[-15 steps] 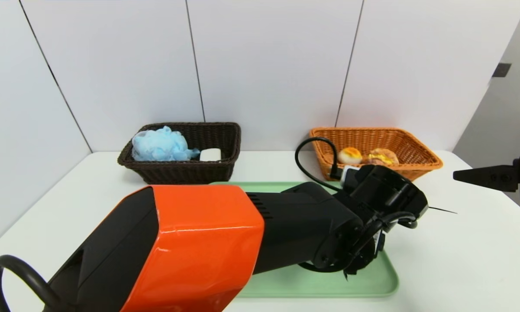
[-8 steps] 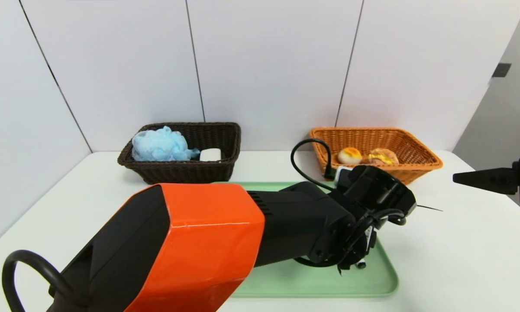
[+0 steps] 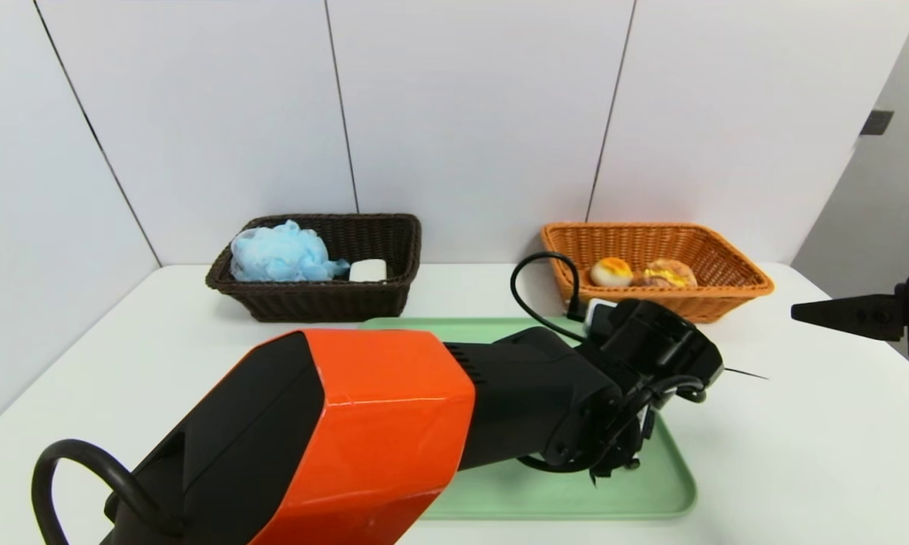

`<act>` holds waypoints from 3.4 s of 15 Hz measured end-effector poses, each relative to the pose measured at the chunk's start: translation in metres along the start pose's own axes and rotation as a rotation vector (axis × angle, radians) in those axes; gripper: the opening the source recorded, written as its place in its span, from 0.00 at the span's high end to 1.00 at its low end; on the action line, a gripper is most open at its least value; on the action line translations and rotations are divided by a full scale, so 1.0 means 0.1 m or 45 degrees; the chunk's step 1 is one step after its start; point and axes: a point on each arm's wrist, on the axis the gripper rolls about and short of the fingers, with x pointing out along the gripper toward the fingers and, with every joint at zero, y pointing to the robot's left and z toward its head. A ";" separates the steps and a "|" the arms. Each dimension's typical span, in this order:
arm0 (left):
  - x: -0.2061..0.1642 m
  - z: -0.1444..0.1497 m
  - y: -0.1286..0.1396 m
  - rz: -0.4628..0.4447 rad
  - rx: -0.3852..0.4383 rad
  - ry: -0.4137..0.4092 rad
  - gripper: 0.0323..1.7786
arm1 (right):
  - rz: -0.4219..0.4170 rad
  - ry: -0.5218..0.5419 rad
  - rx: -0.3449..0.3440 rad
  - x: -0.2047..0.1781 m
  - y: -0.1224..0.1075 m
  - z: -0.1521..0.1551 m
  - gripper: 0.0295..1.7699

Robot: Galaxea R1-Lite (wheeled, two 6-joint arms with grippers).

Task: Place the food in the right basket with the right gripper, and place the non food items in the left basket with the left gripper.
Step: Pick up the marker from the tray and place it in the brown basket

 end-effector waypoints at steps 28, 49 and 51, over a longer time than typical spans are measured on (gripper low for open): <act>-1.35 0.95 0.94 0.139 0.006 -0.267 0.93 | 0.004 -0.016 -0.003 -0.01 0.00 0.02 0.04; -0.88 1.30 2.97 0.310 0.636 -0.217 0.93 | 0.010 -0.022 -0.014 -0.05 0.00 0.01 0.04; -0.66 1.24 3.05 0.315 0.625 -0.180 0.93 | 0.007 -0.019 -0.014 -0.04 0.00 0.00 0.04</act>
